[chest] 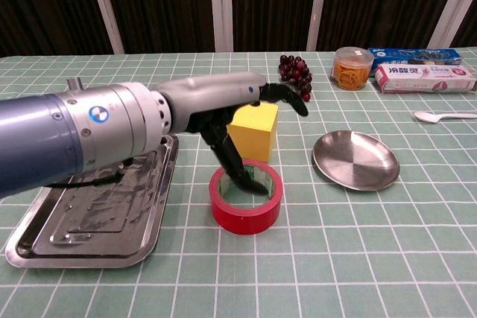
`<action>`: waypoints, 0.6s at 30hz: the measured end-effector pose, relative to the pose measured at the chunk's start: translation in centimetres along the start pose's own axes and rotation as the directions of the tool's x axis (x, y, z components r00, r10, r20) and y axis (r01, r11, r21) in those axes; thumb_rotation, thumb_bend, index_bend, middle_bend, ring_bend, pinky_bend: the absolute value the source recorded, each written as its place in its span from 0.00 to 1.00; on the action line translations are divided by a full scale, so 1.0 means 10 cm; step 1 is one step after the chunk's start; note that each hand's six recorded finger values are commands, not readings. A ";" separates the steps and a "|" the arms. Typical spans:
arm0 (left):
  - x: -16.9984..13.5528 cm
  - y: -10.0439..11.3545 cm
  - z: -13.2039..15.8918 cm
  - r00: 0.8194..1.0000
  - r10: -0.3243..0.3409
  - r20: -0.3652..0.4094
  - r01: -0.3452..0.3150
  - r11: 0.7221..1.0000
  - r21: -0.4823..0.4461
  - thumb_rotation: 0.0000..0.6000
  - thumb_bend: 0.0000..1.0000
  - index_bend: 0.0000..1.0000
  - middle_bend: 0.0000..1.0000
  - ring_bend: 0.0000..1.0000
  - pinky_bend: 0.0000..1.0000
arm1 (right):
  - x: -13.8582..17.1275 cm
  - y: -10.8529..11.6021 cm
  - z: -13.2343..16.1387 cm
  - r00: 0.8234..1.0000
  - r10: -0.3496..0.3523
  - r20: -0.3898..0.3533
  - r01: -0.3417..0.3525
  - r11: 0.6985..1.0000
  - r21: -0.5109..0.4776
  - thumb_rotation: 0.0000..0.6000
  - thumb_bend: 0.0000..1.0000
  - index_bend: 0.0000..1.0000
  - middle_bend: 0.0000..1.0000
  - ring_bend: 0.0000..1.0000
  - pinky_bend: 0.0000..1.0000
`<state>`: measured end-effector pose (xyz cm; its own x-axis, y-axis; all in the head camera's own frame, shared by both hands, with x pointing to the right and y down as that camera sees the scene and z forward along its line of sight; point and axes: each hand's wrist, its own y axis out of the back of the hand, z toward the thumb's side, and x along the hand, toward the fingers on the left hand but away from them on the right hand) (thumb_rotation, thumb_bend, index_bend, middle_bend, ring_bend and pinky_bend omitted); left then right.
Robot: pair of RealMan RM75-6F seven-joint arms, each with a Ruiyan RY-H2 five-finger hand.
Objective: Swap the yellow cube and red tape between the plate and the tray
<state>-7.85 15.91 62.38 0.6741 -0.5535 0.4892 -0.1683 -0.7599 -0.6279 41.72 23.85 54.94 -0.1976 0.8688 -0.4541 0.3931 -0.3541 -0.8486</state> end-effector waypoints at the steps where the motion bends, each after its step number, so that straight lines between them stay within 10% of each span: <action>1: 0.01 0.04 -0.01 1.000 0.016 -0.002 -0.016 1.000 -0.002 1.00 0.00 0.16 0.00 0.00 0.01 | 0.00 0.00 -0.01 1.000 -0.001 0.003 0.001 1.000 0.003 1.00 0.00 0.03 0.00 0.00 0.00; 10: 0.32 0.37 -0.30 0.985 0.166 -0.049 -0.156 0.972 0.174 1.00 0.00 0.16 0.00 0.00 0.00 | -0.05 0.01 -0.09 0.999 -0.011 0.039 0.010 1.000 0.008 1.00 0.00 0.03 0.00 0.00 0.00; 18: 0.60 0.39 -0.47 0.980 0.167 -0.112 -0.136 0.961 0.240 1.00 0.00 0.16 0.00 0.00 0.00 | -0.09 0.05 -0.17 0.997 -0.028 0.069 0.027 1.000 0.010 1.00 0.00 0.03 0.00 0.00 0.00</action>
<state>-7.88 8.03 65.76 0.5514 -0.7071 0.4426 -0.0806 -0.5733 -0.8154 43.64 23.48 55.34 -0.2704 0.8522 -0.4480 0.3787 -0.3337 -0.8633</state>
